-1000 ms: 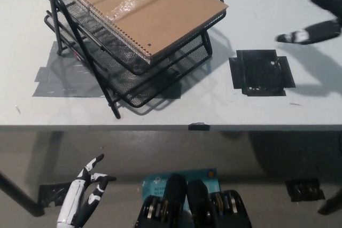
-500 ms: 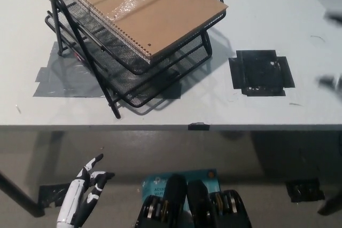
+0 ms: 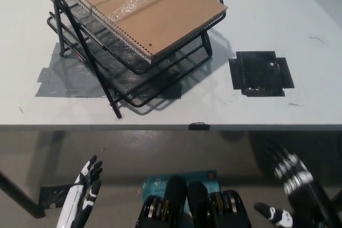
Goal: A person hands a notebook to the robot and the robot grabs it with its right hand and places it in the file tray kept in the centre of the desk infront of it.
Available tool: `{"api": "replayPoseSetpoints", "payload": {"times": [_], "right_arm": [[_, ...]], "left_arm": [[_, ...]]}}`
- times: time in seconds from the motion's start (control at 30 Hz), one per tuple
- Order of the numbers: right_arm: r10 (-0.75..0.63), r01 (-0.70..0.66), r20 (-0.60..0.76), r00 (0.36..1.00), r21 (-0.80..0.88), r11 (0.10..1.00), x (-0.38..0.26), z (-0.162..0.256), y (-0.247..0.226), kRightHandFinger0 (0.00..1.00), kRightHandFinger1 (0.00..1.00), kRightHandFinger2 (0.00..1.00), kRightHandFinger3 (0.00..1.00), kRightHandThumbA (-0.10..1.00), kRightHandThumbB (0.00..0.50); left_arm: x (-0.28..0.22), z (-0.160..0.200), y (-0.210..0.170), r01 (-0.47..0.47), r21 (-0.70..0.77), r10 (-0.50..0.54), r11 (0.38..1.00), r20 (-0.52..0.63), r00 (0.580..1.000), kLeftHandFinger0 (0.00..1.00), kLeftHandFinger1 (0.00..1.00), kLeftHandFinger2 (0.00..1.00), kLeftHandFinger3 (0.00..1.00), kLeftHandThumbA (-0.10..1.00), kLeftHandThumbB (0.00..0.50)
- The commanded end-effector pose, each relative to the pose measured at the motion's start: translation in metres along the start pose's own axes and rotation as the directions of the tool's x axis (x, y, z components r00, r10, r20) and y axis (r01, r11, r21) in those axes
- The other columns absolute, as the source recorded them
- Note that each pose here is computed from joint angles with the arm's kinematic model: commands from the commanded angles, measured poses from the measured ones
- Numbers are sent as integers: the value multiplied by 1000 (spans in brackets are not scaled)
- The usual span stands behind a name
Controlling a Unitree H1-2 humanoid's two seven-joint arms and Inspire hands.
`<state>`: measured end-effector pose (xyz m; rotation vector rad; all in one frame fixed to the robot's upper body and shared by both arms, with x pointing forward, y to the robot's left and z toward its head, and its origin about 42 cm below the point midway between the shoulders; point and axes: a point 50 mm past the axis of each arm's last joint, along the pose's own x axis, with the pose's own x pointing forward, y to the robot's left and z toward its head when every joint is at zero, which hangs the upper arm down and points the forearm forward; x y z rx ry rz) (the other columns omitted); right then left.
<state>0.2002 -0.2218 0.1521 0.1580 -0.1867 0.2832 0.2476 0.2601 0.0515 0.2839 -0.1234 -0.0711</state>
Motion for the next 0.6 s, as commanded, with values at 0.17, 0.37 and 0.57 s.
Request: {"api": "replayPoseSetpoints", "payload": {"times": [0.17,0.37,0.57], "right_arm": [[-269,271,-78,960,16,963,-16,-69,-12,1000,1000,1000,1000,1000,326],[-281,283,-91,955,9,959,-15,-75,-23,1000,1000,1000,1000,1000,325],[-290,293,-101,952,14,956,-19,-79,-23,1000,1000,1000,1000,1000,310]], "left_arm": [[-4,10,-1,-3,-45,6,999,70,997,981,944,961,1000,922,364],[-2,10,-2,0,-52,4,999,71,997,949,937,959,1000,920,383],[-5,10,-4,7,-62,-3,998,60,998,928,933,958,1000,894,377]]}}
